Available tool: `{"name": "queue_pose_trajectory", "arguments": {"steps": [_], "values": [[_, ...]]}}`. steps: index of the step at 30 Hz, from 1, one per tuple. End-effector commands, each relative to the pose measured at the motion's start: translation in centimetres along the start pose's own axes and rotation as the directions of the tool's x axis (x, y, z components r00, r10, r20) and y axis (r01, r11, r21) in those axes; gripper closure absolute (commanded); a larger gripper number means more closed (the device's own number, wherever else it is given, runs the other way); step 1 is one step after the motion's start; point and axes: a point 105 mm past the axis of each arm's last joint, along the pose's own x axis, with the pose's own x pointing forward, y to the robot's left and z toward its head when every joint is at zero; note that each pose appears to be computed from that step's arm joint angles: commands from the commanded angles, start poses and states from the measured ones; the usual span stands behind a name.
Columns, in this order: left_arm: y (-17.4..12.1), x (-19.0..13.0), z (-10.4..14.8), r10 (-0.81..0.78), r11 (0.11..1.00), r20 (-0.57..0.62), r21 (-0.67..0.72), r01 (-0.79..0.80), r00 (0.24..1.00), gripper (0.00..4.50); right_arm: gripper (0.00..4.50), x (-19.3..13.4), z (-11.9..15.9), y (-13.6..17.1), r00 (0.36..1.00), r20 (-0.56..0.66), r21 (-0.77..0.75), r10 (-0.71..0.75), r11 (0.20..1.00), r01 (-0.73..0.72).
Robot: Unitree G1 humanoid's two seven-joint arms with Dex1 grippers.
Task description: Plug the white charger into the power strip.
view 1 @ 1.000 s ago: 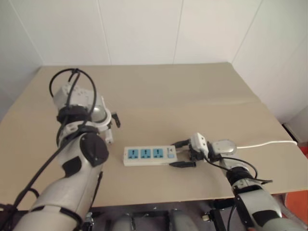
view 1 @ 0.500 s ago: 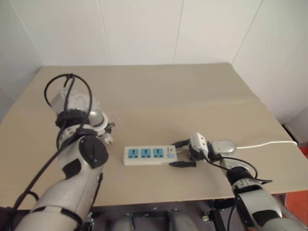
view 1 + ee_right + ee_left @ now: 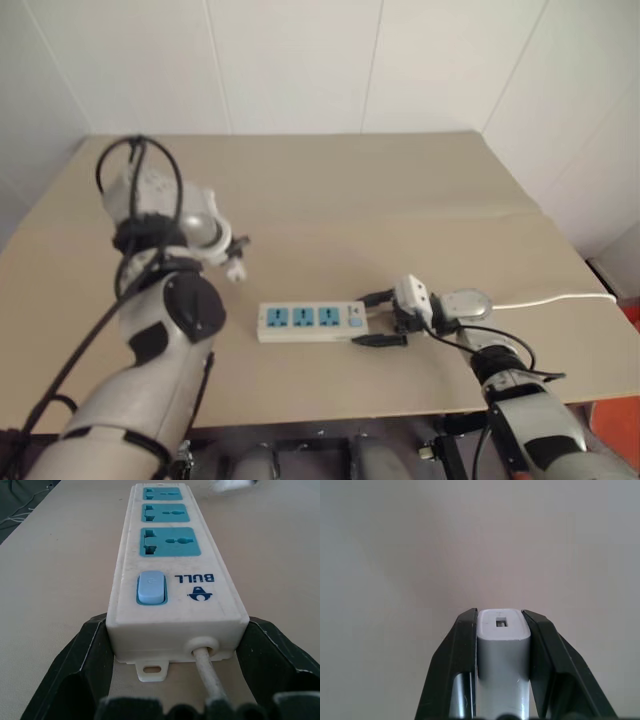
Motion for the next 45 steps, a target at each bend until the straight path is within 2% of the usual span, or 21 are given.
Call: {"name": "queue_pose_trajectory", "arguments": {"steps": [1, 3, 4, 8, 11, 12, 14, 15, 16, 18, 22, 25, 27, 32, 39, 45], "values": [[-3.5, -3.7, 2.2, -0.269, 0.950, 0.151, 0.203, 0.236, 0.951, 3.47, 1.07, -0.2, -2.2, 1.1, 0.997, -0.073, 0.075, 0.002, 0.997, 0.003], [-4.0, -4.8, 1.3, -0.404, 0.881, 0.176, 0.339, 0.330, 0.897, 3.47, 1.07, -0.1, -2.2, 1.1, 0.998, -0.070, 0.073, -0.001, 0.997, 0.006], [-4.2, -5.4, 0.4, -0.494, 0.825, 0.152, 0.393, 0.406, 0.856, 3.47, 1.07, -0.1, -2.1, 1.1, 0.998, -0.069, 0.070, -0.002, 0.998, 0.007], [-4.5, -7.0, -2.8, -0.744, 0.576, 0.140, 0.629, 0.522, 0.653, 3.47, 1.07, 0.0, -2.0, 1.2, 0.998, -0.065, 0.067, 0.006, 0.998, -0.002], [-4.1, -8.4, -5.0, -0.912, 0.353, 0.081, 0.653, 0.670, 0.402, 3.47, 1.07, -0.1, -2.1, 1.6, 0.997, -0.072, 0.072, 0.033, 0.997, -0.028], [-3.8, -8.7, -5.1, -0.940, 0.317, 0.125, 0.660, 0.681, 0.317, 3.47, 1.07, -0.2, -2.2, 1.7, 0.997, -0.074, 0.072, 0.038, 0.997, -0.032], [-2.7, -8.8, -5.0, -0.939, 0.345, 0.270, 0.747, 0.569, 0.215, 3.47, 1.07, -0.3, -2.2, 1.8, 0.996, -0.073, 0.073, 0.046, 0.997, -0.041], [-2.4, -8.9, -5.2, -0.938, 0.346, 0.303, 0.772, 0.534, 0.170, 3.47, 1.07, -0.3, -2.2, 1.8, 0.996, -0.072, 0.074, 0.051, 0.996, -0.045], [-2.3, -8.5, -5.8, -0.959, 0.280, 0.243, 0.750, 0.599, 0.145, 3.47, 1.07, -0.3, -2.2, 1.7, 0.996, -0.077, 0.071, 0.052, 0.996, -0.047], [-2.7, -7.8, -6.5, -0.979, 0.205, 0.159, 0.709, 0.674, 0.130, 3.47, 1.07, -0.2, -2.1, 1.6, 0.995, -0.081, 0.067, 0.052, 0.997, -0.046], [-4.5, -6.8, -8.4, -0.993, 0.074, -0.006, 0.724, 0.685, 0.114, 3.47, 1.07, 0.1, -2.0, 1.5, 0.995, -0.081, 0.060, 0.053, 0.997, -0.048], [-5.3, -6.2, -10.7, -0.981, -0.099, -0.186, 0.733, 0.672, 0.059, 3.47, 1.07, 0.3, -2.1, 1.6, 0.995, -0.083, 0.054, 0.058, 0.997, -0.054], [-5.6, -5.9, -11.5, -0.969, -0.172, -0.244, 0.732, 0.659, 0.019, 3.47, 1.07, 0.5, -2.0, 1.6, 0.995, -0.082, 0.051, 0.060, 0.997, -0.056], [-6.2, -4.1, -12.2, -0.966, -0.223, -0.257, 0.741, 0.634, -0.039, 3.47, 1.07, 0.8, -2.0, 1.7, 0.996, -0.075, 0.046, 0.054, 0.998, -0.050], [-6.7, -2.1, -12.9, -0.947, -0.283, -0.318, 0.760, 0.584, -0.045, 3.47, 1.07, 0.8, -2.3, 2.2, 0.995, -0.077, 0.052, 0.057, 0.997, -0.053], [-7.0, -1.5, -13.0, -0.948, -0.289, -0.313, 0.754, 0.590, -0.065, 3.47, 1.07, 1.0, -2.3, 2.4, 0.995, -0.076, 0.052, 0.060, 0.997, -0.056]]}}
